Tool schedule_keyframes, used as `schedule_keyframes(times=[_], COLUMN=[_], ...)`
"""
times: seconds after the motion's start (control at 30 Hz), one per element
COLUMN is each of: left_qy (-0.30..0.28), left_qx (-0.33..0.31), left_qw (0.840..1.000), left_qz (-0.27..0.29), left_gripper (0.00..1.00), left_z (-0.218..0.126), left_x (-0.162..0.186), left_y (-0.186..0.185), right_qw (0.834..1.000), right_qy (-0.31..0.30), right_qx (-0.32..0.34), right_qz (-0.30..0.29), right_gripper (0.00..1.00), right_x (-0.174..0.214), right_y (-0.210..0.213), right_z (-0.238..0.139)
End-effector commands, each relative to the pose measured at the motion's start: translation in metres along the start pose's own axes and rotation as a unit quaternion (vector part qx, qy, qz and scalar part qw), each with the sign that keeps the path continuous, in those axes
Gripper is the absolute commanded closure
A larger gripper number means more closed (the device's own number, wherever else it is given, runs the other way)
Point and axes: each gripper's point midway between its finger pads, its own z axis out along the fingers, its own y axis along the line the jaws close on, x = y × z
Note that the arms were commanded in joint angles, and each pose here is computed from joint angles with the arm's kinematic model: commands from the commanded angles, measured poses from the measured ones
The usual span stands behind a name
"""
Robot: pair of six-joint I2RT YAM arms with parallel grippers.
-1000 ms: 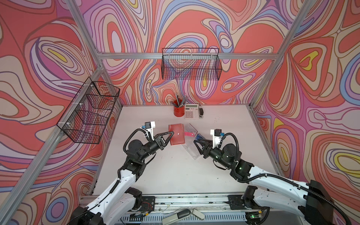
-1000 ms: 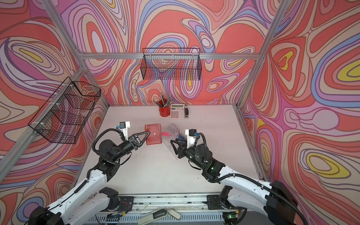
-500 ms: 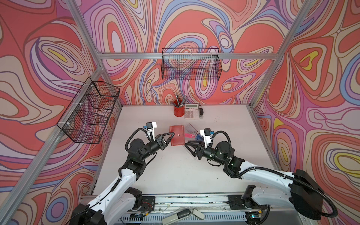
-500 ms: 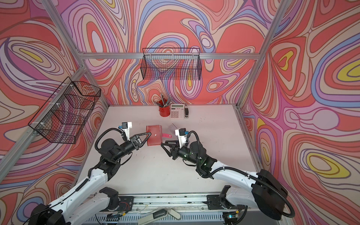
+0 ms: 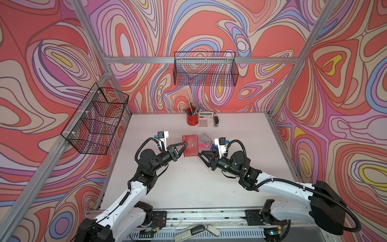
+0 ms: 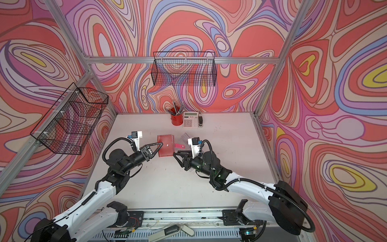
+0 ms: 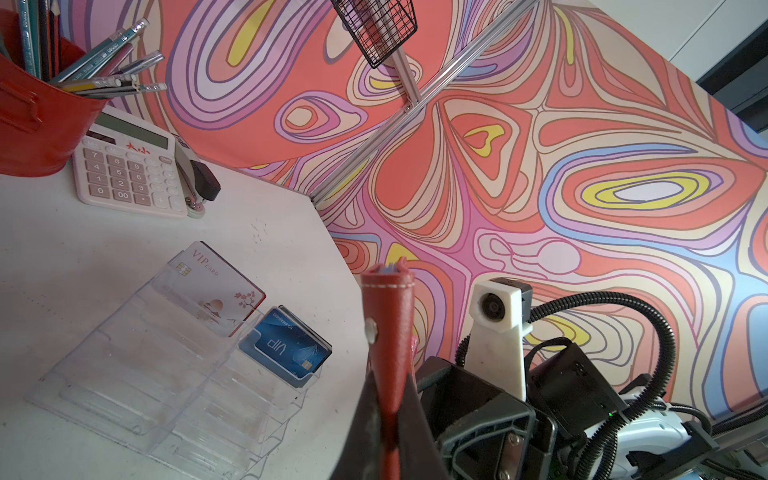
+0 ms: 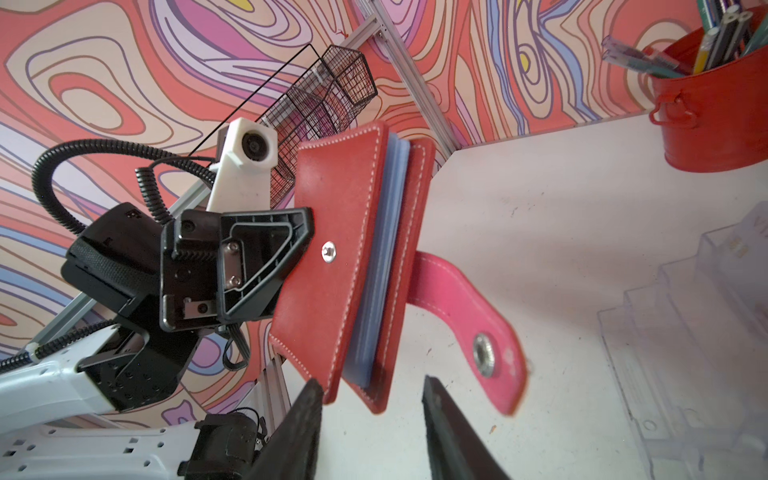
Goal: Put the credit cards into the card holder
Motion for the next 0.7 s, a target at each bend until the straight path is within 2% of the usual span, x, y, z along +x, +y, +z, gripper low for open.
schedule_keyframes(times=[0.0,0.67], left_qy=[-0.014,-0.009], left_qx=[0.019,0.024], left_qw=[1.000,1.000], left_qz=[0.019,0.015], left_gripper=[1.00,1.00], left_z=[0.000,0.002], left_x=[-0.010,-0.010], left_y=[-0.012,-0.011], right_qw=[1.000,1.000], right_qy=[-0.010,0.021], right_qx=[0.024,-0.007], right_qz=[0.001,0.003], right_gripper=[0.59,0.56], right_x=[-0.004,0.004], right_y=[-0.008,0.002], right_z=[-0.002,0.012])
